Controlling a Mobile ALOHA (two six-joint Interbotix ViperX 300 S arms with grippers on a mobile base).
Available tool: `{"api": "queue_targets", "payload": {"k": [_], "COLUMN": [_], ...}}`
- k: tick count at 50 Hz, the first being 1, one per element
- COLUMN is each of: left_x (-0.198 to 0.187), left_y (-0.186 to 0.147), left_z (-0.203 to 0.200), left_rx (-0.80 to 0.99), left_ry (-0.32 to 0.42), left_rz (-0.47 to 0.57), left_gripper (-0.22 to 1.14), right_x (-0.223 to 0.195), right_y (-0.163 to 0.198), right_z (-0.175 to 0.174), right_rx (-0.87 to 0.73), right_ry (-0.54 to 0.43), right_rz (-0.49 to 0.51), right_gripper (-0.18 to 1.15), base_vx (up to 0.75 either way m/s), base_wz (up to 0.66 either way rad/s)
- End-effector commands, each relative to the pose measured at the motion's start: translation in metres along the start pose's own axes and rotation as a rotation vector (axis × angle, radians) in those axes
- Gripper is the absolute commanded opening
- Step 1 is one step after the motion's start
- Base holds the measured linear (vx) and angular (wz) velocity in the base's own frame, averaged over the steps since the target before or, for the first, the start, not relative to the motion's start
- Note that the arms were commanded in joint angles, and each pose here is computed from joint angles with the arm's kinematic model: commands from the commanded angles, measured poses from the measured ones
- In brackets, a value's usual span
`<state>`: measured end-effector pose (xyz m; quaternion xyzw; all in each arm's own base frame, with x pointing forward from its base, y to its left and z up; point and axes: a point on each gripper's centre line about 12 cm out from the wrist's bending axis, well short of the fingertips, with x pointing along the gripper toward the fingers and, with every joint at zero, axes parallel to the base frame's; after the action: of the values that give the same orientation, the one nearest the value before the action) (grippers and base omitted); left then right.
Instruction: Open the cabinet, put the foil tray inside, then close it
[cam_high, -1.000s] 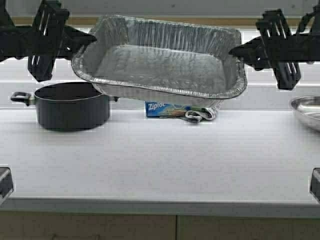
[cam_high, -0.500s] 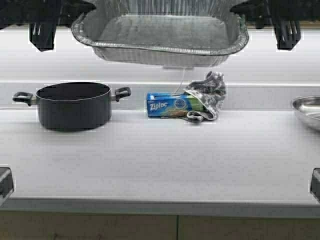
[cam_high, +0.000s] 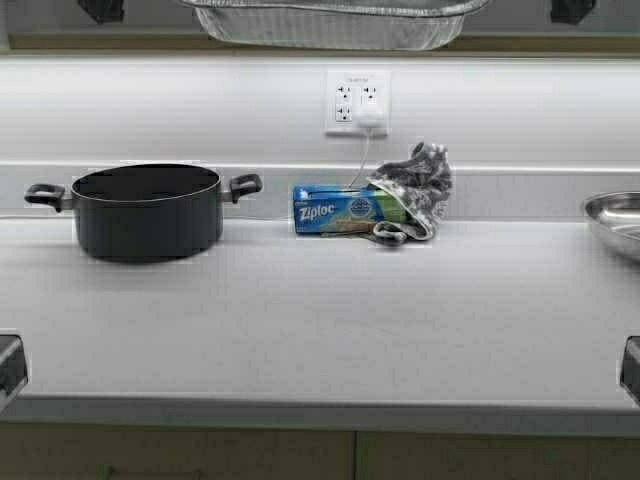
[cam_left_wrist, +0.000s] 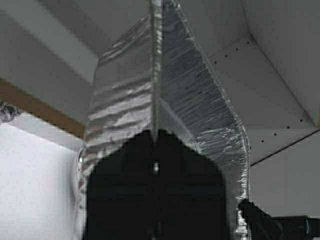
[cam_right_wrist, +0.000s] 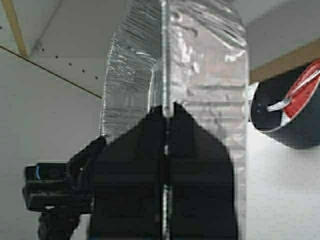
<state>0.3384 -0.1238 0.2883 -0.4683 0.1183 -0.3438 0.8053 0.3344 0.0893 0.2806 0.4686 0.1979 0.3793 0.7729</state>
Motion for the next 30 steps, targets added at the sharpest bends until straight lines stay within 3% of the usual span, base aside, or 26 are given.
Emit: {"api": "queue_targets", "payload": {"k": [1,13,30], "left_x": [0.022,0.059,0.109], "left_y": [-0.021,-0.021,0.013], "left_z": [0.022,0.054,0.072], "left_rx": [0.021,0.015,-0.057], "left_ry": [-0.020,-0.063,-0.078], "left_rz": [-0.031,-0.004,0.020], "left_gripper": [0.03,0.02,0.02], "right_x": [0.014,0.039,0.064], "right_y": [0.015,0.020,-0.006], "right_z": [0.023,0.071,0.114], "right_rx": [0.054,0.070,0.166], "right_ry": [-0.005,-0.033,-0.071], "right_rz": [0.041,0.079,0.067], "right_gripper": [0.07,0.07,0.07], "base_vx": [0.00,0.00,0.02], "base_wz": [0.00,0.00,0.01]}}
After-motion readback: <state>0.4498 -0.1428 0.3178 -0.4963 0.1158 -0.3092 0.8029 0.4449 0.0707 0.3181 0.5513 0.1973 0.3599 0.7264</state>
